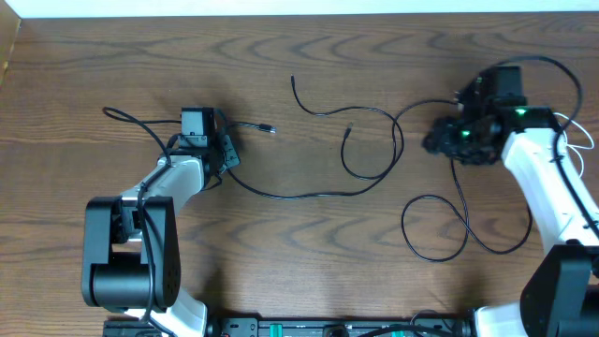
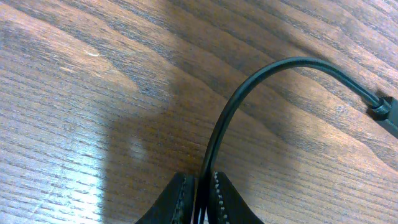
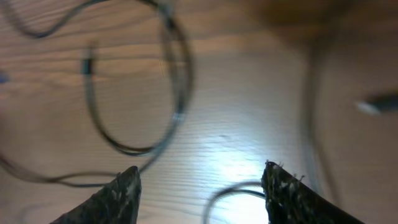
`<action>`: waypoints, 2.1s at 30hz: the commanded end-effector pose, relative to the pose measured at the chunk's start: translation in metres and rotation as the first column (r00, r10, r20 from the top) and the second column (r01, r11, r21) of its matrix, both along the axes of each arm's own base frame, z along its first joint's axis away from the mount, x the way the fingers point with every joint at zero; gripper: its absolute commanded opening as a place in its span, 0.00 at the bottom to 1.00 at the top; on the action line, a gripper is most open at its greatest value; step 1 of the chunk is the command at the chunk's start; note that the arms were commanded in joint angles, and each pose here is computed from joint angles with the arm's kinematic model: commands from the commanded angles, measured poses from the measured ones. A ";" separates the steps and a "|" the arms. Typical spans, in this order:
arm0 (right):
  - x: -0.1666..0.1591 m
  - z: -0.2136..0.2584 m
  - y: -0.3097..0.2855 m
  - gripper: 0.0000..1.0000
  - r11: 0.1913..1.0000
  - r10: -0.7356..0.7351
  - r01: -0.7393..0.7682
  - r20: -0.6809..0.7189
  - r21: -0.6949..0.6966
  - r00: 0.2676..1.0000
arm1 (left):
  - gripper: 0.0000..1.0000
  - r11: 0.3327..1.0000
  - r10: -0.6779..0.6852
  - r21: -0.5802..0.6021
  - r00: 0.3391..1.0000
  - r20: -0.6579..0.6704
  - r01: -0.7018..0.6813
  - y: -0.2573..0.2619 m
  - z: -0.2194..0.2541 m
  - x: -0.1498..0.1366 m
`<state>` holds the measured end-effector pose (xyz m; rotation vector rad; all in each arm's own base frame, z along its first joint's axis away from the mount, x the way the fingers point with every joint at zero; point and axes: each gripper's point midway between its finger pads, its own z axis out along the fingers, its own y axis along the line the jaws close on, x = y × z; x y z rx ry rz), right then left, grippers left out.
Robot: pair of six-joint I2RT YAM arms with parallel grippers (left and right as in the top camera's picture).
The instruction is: Untangle cables
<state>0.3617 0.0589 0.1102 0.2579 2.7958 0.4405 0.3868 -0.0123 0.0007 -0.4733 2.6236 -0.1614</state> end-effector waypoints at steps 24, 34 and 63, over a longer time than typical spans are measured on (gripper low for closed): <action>0.041 0.017 0.135 0.44 0.995 0.006 0.037 0.435 -0.091 0.901 | 0.15 1.000 0.002 -0.009 1.000 -0.030 -0.002 0.000 -0.007 -0.006; 0.051 -0.044 0.139 0.46 0.989 -0.113 0.139 0.384 -0.040 0.916 | 0.15 1.000 -0.008 -0.030 1.000 -0.030 0.007 -0.004 -0.007 -0.006; 0.037 -0.170 0.145 0.01 0.985 -0.064 0.097 0.222 -0.142 0.973 | 0.15 0.999 -0.016 -0.043 1.000 -0.018 0.015 -0.007 -0.006 -0.003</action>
